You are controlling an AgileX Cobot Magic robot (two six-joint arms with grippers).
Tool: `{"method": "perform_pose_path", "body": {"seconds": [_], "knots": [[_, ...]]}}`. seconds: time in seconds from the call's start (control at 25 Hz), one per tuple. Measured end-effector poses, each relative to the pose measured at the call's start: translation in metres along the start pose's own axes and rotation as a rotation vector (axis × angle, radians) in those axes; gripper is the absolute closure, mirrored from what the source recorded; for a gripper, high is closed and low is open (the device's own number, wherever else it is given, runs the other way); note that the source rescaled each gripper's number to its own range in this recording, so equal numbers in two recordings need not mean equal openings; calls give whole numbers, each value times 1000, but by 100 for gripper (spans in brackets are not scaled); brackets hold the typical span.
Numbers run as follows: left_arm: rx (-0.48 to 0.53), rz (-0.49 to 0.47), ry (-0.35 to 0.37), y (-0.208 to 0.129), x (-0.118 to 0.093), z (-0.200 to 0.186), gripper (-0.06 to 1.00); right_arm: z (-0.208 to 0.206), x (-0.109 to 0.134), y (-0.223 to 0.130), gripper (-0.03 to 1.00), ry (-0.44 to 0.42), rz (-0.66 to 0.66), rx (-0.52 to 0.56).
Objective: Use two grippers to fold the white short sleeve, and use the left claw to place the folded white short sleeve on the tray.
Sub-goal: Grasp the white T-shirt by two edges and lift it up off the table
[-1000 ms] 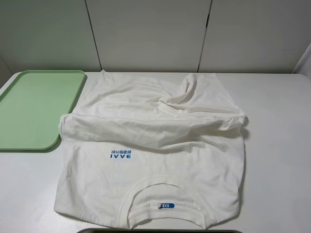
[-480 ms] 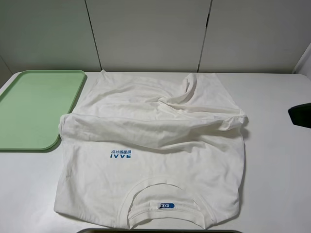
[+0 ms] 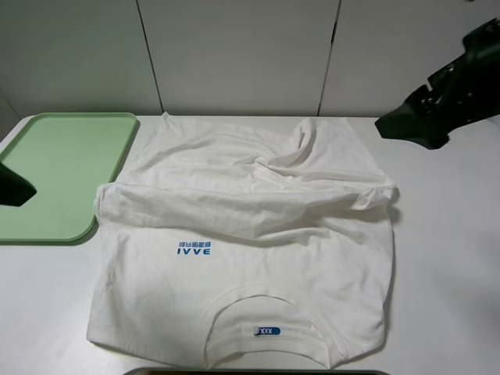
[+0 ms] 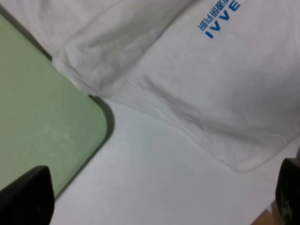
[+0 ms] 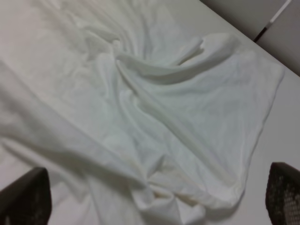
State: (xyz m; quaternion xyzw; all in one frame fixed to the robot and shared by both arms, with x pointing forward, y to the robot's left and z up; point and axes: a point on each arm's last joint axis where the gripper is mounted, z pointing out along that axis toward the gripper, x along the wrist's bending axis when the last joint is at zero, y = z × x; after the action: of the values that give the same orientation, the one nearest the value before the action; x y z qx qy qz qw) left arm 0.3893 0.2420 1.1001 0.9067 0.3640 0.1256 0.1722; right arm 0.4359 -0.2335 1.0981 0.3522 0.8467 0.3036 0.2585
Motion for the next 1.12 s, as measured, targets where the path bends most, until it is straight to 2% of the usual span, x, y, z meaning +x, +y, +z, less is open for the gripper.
{"method": "perform_pose_path", "body": {"seconds": [0.04,0.08,0.2,0.28,0.36,0.4,0.44,0.6,0.64,0.72,0.76,0.88,1.12], "knots": [[0,0,0,0,0,0,0,0,0,0,-3,0,0,0],[8,20,-4,8,4,3,0,27,-7,3,-3,-6,7,9],[19,48,-10,18,10,6,1,64,-15,2,-3,-6,39,25],[22,66,-10,24,13,8,1,72,-16,2,-3,-8,46,28],[62,120,-19,34,21,19,1,96,-18,-4,-3,0,45,64],[109,185,-18,40,28,35,1,111,-19,-9,-3,13,20,97],[135,211,-14,41,32,41,1,119,-19,-13,-3,25,-11,119],[187,247,-5,45,39,58,1,137,-16,-29,-3,106,-271,227],[195,258,-4,46,40,61,1,137,-16,-29,-3,106,-271,227],[201,285,1,50,45,75,1,136,-18,-32,-3,110,-439,263],[201,285,1,50,45,75,1,136,-18,-32,-3,110,-439,263],[221,295,-19,54,48,92,1,135,-21,-36,-3,102,-571,308],[267,322,-58,54,51,112,1,147,-21,-43,-3,125,-604,350]]}}
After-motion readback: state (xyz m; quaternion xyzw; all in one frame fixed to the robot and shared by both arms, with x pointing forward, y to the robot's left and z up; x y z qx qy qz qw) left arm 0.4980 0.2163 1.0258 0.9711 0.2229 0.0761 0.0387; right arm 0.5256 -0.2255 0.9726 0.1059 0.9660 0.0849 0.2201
